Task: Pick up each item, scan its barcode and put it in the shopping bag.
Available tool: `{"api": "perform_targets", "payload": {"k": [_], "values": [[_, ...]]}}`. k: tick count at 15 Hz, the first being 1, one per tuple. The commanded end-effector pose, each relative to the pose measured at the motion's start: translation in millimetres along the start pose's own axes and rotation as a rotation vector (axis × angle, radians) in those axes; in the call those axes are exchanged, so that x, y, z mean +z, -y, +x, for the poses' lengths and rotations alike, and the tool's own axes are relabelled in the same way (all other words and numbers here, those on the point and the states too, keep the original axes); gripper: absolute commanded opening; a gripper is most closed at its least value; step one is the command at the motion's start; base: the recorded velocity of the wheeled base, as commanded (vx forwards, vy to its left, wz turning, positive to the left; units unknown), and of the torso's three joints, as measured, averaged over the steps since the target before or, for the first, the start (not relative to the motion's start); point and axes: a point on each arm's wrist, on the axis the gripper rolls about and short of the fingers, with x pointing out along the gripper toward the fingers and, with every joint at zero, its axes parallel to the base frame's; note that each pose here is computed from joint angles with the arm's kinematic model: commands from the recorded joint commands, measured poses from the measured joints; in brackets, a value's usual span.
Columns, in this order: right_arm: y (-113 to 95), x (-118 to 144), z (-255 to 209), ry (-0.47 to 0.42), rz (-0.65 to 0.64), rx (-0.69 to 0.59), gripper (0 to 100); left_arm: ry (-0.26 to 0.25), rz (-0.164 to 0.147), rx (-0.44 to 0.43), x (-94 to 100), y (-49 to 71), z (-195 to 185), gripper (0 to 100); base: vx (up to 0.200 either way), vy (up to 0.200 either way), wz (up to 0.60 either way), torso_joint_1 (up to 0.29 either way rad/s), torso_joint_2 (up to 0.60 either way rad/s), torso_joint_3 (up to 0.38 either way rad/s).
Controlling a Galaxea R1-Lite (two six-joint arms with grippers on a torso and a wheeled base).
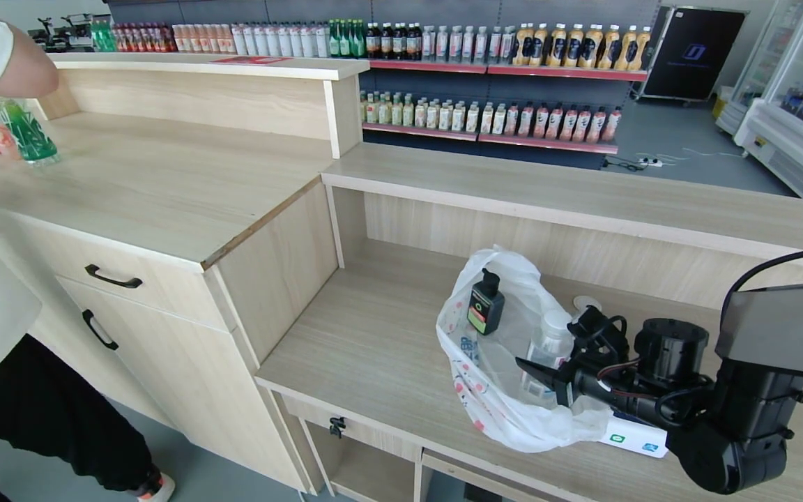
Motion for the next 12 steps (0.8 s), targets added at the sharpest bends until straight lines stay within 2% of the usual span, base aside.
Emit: {"api": "perform_targets", "payload": {"k": [1, 12], "values": [[-2.5, -3.3, 1.7, -0.01, 0.003, 0.01, 0, 0.0, 0.0, 0.001, -0.1, 0.0, 0.0, 100, 0.0, 0.0, 0.0, 0.0, 0.0, 0.0], [-3.8, -11.4, 3.0, -0.033, 0.016, 0.016, 0, 0.0, 0.0, 0.001, -0.1, 0.0, 0.0, 100, 0.0, 0.0, 0.0, 0.0, 0.0, 0.0]]}}
